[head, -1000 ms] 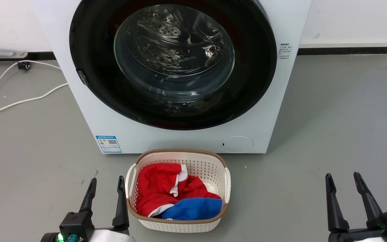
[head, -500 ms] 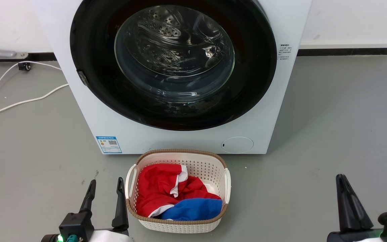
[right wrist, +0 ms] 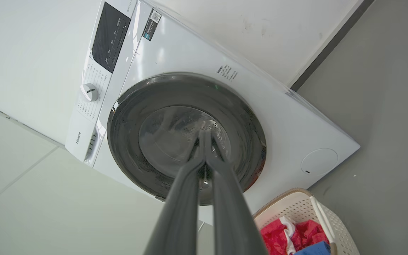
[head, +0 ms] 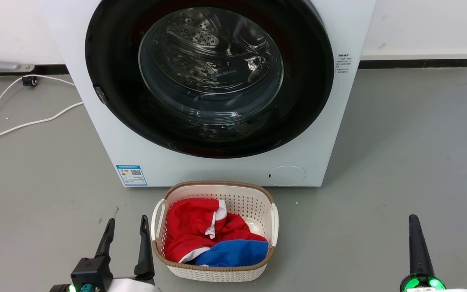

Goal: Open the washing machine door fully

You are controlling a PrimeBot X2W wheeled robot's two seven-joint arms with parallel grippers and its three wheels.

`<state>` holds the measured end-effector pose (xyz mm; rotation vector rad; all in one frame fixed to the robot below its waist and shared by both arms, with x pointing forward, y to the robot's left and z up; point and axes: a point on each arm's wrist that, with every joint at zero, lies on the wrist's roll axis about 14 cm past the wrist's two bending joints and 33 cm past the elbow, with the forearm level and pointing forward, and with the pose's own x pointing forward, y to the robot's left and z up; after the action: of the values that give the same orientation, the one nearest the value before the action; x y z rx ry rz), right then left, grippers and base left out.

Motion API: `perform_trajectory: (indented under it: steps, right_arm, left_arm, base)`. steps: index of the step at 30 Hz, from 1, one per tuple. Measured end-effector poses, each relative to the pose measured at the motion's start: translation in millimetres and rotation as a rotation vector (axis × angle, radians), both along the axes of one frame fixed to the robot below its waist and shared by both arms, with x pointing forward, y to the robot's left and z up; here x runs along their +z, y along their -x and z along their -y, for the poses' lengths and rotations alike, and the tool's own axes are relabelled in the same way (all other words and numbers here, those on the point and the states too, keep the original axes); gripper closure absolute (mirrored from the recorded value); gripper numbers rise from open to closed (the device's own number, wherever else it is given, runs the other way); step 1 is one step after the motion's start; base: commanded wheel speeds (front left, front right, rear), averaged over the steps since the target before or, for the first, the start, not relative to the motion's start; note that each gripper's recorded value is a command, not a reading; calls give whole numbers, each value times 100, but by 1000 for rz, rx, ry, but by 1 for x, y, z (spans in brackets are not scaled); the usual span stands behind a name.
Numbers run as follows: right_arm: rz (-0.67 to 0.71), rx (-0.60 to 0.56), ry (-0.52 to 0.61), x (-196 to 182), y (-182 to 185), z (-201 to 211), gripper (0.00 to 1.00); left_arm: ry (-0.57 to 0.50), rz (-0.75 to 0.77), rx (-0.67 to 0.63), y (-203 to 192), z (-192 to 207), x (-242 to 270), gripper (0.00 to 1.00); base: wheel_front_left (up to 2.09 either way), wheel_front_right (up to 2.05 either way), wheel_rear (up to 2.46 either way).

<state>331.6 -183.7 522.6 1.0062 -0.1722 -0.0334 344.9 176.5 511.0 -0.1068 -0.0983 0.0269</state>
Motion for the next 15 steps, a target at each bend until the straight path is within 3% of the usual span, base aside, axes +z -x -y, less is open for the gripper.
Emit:
perform_trajectory:
  steps: [9, 15]
  right_arm:
    - [4, 41, -409, 3, -1, -6, 100]
    - [11, 77, -589, 7, 0, 6, 100]
  left_arm:
    - [-2, -6, -2, -1, 0, -2, 0]
    - [-7, -12, -5, -2, 1, -4, 0]
  base:
    - [0, 0, 0]
    - [0, 0, 0]
